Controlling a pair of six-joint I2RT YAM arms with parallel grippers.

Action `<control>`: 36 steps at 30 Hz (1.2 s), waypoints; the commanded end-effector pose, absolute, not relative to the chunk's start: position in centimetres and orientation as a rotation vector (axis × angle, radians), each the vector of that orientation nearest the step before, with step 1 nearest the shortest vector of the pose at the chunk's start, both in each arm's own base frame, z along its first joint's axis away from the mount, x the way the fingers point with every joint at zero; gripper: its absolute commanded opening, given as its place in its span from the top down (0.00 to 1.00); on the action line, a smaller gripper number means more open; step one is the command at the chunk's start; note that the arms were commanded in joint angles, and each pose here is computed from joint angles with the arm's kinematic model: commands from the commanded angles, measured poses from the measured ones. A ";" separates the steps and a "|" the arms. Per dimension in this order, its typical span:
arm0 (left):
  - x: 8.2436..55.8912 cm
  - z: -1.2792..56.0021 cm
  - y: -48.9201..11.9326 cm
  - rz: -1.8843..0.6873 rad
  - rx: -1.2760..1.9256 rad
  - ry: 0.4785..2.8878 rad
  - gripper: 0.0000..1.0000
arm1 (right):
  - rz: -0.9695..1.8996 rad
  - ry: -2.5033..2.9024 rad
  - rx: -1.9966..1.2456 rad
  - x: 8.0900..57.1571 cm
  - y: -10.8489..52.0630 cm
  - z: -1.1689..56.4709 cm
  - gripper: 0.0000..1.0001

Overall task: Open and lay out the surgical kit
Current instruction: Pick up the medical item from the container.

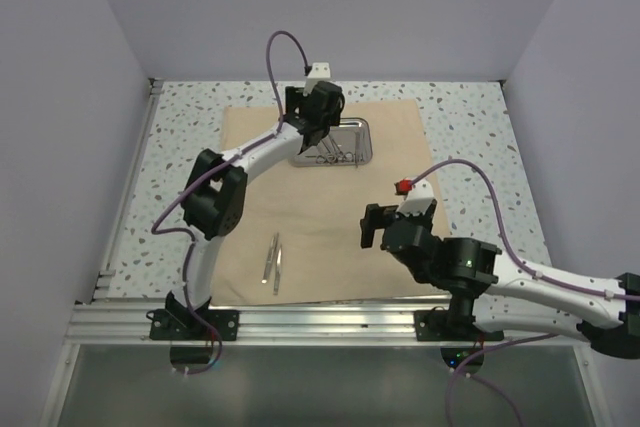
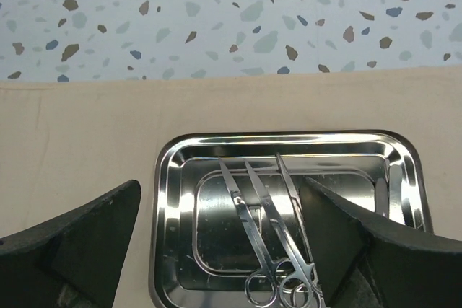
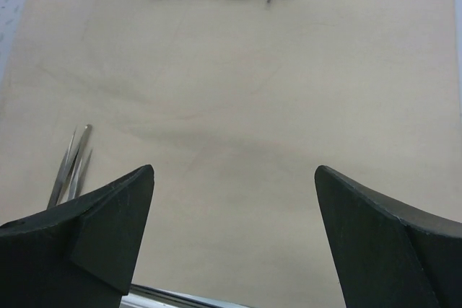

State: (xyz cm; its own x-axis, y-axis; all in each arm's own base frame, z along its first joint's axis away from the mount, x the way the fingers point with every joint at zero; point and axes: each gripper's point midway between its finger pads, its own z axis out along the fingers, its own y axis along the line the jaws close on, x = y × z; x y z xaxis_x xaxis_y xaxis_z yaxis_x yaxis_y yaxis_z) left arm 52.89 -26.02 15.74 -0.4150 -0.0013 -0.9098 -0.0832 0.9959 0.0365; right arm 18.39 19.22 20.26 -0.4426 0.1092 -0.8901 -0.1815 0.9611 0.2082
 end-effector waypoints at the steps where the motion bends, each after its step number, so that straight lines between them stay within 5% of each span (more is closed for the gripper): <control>1: 54.8 17.1 -26.3 0.037 -0.111 1.961 0.05 | 0.268 1.998 -0.058 19.1 17.7 20.8 0.03; 13: 55.2 8.0 -25.5 -0.007 -0.170 2.111 0.19 | 0.250 2.059 -0.026 20.5 17.3 19.4 0.07; 17: 55.1 6.3 -25.7 -0.003 -0.169 2.140 0.30 | 0.235 2.067 -0.016 20.6 17.1 19.2 0.07; 36: 55.4 1.4 -24.9 0.132 -0.153 2.241 0.52 | 0.186 2.057 0.003 21.1 15.8 20.0 0.07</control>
State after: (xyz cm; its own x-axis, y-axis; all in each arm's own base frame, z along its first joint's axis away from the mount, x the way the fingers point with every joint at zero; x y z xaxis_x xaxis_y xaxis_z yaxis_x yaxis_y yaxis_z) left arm 56.33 -26.27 3.19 -0.5685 -0.0826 -0.8185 -0.1285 0.9917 -0.0108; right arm 20.63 16.05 18.17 -0.5063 0.0577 -0.8604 -0.0902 0.9887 0.1194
